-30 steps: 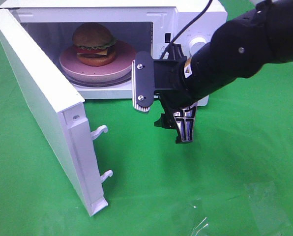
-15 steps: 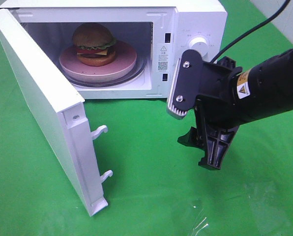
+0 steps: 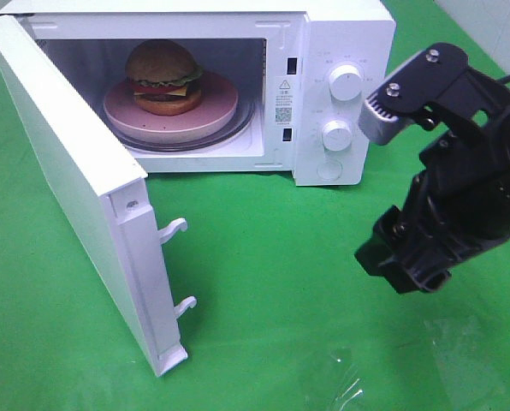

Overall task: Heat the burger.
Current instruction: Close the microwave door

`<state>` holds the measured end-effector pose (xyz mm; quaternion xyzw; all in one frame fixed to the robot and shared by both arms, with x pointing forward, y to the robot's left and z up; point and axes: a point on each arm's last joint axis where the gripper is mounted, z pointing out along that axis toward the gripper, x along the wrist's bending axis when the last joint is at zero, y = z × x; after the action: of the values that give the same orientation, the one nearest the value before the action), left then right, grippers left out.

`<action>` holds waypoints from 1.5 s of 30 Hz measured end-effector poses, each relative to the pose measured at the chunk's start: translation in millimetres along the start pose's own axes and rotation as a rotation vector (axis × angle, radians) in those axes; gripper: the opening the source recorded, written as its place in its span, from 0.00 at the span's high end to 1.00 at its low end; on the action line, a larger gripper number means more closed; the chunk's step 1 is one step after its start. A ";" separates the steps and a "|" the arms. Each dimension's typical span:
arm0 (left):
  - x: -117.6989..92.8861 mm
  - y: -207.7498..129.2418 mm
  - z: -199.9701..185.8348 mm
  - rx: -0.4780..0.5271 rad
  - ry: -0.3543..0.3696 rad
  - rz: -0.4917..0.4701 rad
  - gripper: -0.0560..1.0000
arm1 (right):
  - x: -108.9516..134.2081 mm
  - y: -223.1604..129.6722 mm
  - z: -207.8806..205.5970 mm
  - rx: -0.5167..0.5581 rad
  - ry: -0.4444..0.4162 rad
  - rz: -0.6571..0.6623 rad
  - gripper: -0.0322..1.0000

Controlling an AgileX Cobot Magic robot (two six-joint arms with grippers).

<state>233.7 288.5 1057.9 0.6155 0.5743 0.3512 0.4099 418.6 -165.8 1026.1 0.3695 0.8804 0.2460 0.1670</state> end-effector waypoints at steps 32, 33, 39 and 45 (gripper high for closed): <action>0.1 0.0 0.0 0.000 0.001 0.001 0.01 | -2.2 -70.2 -100.7 -0.024 -0.052 0.221 0.25; 0.1 0.0 0.0 0.000 0.001 0.001 0.01 | -4.8 -81.2 -97.9 -0.014 -0.077 0.258 0.25; 0.1 0.0 0.0 0.000 0.001 0.001 0.01 | -8.4 -103.5 -100.1 -0.040 -0.136 0.336 0.25; 0.1 0.0 0.0 0.000 0.001 0.001 0.01 | -10.2 -122.9 -114.8 -0.139 -0.232 0.437 0.25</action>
<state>233.7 288.6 1057.9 0.6155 0.5743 0.3516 0.4095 301.0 -283.3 1053.3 0.5643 0.7356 0.2921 0.2349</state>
